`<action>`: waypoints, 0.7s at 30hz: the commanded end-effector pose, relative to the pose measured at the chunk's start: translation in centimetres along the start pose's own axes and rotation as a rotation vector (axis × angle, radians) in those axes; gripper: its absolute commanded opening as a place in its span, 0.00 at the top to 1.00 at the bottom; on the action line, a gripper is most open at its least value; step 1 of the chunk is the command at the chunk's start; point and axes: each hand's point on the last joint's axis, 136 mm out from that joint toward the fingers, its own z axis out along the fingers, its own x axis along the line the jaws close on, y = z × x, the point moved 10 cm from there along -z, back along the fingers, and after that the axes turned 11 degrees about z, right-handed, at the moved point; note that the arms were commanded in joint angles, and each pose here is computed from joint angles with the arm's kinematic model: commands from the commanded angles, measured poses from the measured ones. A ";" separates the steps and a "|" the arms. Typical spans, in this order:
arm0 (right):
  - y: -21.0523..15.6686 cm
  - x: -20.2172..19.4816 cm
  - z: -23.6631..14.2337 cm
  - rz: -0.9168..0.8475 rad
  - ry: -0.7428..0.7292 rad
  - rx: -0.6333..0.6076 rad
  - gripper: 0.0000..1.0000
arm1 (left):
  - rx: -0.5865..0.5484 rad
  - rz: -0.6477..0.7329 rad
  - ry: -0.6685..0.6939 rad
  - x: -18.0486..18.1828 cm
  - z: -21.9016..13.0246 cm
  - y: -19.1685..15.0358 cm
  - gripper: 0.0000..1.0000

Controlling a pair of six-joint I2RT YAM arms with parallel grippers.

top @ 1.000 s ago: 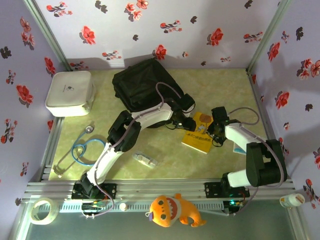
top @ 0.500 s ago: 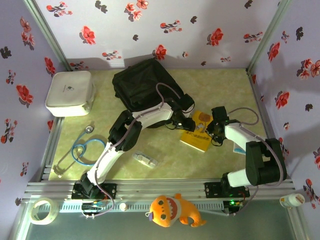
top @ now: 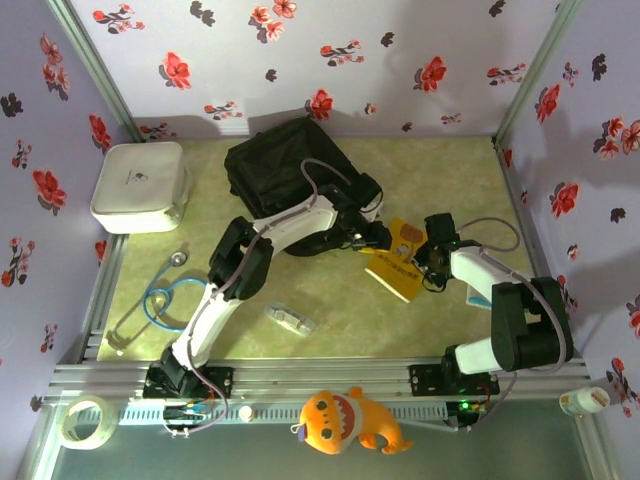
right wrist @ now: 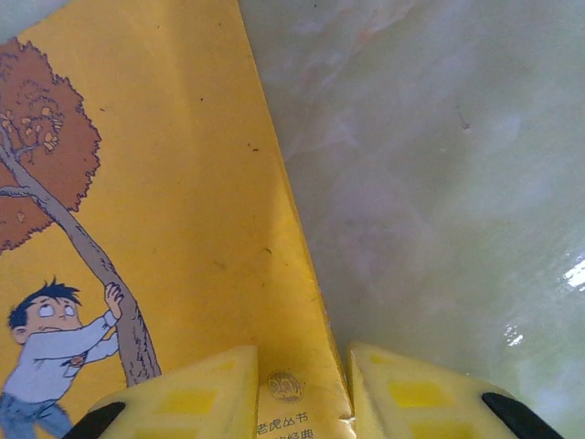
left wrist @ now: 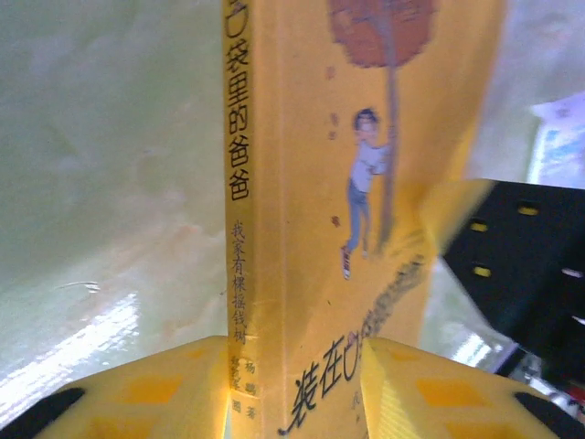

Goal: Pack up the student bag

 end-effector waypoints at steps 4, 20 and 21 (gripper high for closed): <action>-1.2 -0.9 1.5 0.044 0.003 0.085 0.72 | -0.048 0.046 -0.167 -3.2 -2.6 0.0 0.63; -1.2 -0.5 1.8 0.066 0.050 0.095 0.73 | 0.027 0.016 -0.207 -2.1 -0.1 -0.2 0.70; -1.2 -0.5 1.8 0.064 0.050 0.094 0.73 | 0.026 0.015 -0.207 -2.1 -0.2 -0.2 0.72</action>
